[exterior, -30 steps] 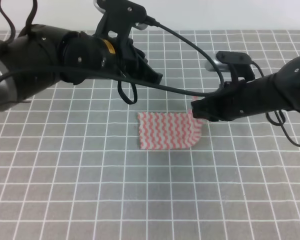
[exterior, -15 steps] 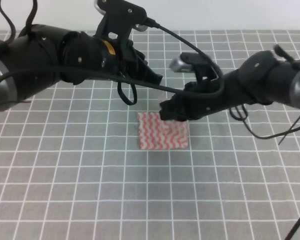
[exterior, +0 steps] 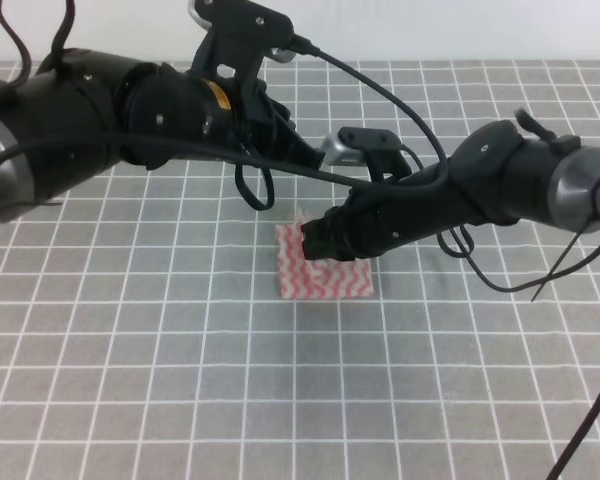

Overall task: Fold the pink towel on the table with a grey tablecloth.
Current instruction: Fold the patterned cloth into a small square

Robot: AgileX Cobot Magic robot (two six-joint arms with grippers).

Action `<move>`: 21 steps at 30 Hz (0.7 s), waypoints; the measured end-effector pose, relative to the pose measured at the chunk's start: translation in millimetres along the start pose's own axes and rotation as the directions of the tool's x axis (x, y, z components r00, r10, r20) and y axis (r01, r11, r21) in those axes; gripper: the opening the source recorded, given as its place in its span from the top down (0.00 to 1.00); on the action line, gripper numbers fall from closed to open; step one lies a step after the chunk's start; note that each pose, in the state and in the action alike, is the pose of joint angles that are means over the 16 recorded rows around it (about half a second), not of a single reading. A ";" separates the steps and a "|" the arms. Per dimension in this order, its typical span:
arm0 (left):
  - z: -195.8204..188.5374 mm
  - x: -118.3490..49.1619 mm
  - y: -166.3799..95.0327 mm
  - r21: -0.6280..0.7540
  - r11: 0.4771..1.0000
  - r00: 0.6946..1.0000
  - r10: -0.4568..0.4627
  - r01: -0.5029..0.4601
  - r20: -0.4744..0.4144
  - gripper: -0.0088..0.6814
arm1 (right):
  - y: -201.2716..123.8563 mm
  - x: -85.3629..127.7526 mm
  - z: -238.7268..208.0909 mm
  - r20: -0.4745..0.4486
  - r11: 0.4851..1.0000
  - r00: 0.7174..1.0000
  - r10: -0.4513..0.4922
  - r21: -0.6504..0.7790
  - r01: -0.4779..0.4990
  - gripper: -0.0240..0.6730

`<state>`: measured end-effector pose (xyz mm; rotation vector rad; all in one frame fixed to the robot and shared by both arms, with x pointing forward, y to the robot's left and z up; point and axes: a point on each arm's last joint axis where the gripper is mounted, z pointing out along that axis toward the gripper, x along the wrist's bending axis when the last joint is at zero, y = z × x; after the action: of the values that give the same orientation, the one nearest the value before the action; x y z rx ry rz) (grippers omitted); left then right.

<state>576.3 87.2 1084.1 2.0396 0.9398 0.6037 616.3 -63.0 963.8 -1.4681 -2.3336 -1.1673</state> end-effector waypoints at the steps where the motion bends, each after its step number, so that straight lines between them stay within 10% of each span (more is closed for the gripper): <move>1: 0.0 0.0 0.0 0.000 1.000 1.000 0.000 0.000 0.000 0.99 | 0.0 -0.4 1.1 0.000 1.000 1.000 0.003 0.000 -0.003 0.99; 21: 0.3 -0.1 -0.3 0.002 1.000 1.000 0.002 -0.002 0.000 0.99 | -2.9 1.1 18.9 -0.040 0.999 0.999 0.035 -0.005 -0.036 0.97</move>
<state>576.4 87.1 1083.7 2.0426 0.9387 0.6037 618.4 -50.1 949.9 -1.4680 -2.2705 -1.1845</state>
